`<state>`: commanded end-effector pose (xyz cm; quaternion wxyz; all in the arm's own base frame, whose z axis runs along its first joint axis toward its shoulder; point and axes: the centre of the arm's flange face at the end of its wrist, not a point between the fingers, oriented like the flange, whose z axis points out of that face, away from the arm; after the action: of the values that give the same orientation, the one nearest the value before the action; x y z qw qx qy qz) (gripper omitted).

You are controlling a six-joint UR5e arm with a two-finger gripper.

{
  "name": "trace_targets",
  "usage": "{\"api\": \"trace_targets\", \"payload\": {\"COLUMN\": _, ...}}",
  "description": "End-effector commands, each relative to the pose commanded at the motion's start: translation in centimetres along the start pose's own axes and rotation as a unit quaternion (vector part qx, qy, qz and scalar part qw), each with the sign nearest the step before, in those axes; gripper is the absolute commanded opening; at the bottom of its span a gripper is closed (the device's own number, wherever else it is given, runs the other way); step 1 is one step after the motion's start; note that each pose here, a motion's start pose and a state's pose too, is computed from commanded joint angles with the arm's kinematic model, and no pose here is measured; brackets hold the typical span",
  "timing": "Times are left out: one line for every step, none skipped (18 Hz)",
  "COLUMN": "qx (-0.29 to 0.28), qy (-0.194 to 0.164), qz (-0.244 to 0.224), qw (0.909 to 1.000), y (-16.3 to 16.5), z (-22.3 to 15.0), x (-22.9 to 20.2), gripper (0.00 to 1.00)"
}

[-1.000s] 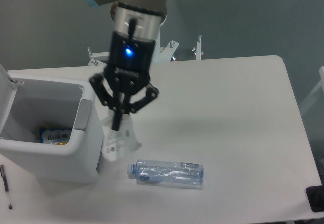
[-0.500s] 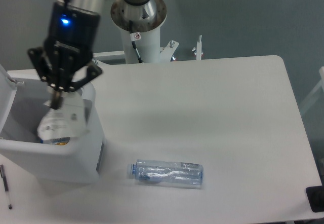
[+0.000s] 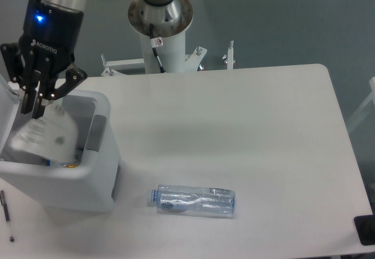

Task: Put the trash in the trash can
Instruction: 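Carry the wrapper over the white bin and release it inside, then move the open gripper back over the clear water bottle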

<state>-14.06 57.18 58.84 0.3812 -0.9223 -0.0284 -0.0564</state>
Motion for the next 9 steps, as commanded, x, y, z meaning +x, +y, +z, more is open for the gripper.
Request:
{"api": "trace_targets", "payload": {"qx": -0.002, "qy": 0.000, "qz": 0.000, "qw": 1.0000, "y": 0.0, "z": 0.3, "x": -0.1, "gripper": 0.96}}
{"api": "trace_targets", "payload": {"qx": -0.001, "qy": -0.001, "qz": 0.001, "qw": 1.0000, "y": 0.0, "z": 0.4, "x": -0.2, "gripper": 0.97}}
{"api": "trace_targets", "payload": {"qx": -0.003, "qy": 0.000, "qz": 0.001, "qw": 1.0000, "y": -0.1, "z": 0.9, "x": -0.5, "gripper": 0.98}}
{"api": "trace_targets", "payload": {"qx": -0.003, "qy": -0.001, "qz": -0.001, "qw": 1.0000, "y": -0.1, "z": 1.1, "x": -0.9, "gripper": 0.99}}
{"api": "trace_targets", "payload": {"qx": -0.004, "qy": -0.006, "qz": -0.005, "qw": 1.0000, "y": 0.0, "z": 1.3, "x": -1.8, "gripper": 0.99}}
{"api": "trace_targets", "payload": {"qx": -0.007, "qy": -0.014, "qz": -0.015, "qw": 0.9998, "y": 0.3, "z": 1.6, "x": -3.6, "gripper": 1.00}}
{"api": "trace_targets", "payload": {"qx": -0.010, "qy": -0.023, "qz": -0.029, "qw": 0.9993, "y": 0.7, "z": 1.7, "x": -5.8, "gripper": 1.00}}
{"api": "trace_targets", "payload": {"qx": -0.011, "qy": -0.032, "qz": -0.041, "qw": 0.9986, "y": 1.1, "z": 1.7, "x": -7.7, "gripper": 1.00}}
{"api": "trace_targets", "payload": {"qx": -0.013, "qy": -0.039, "qz": -0.053, "qw": 0.9978, "y": 1.5, "z": 1.8, "x": -9.6, "gripper": 1.00}}
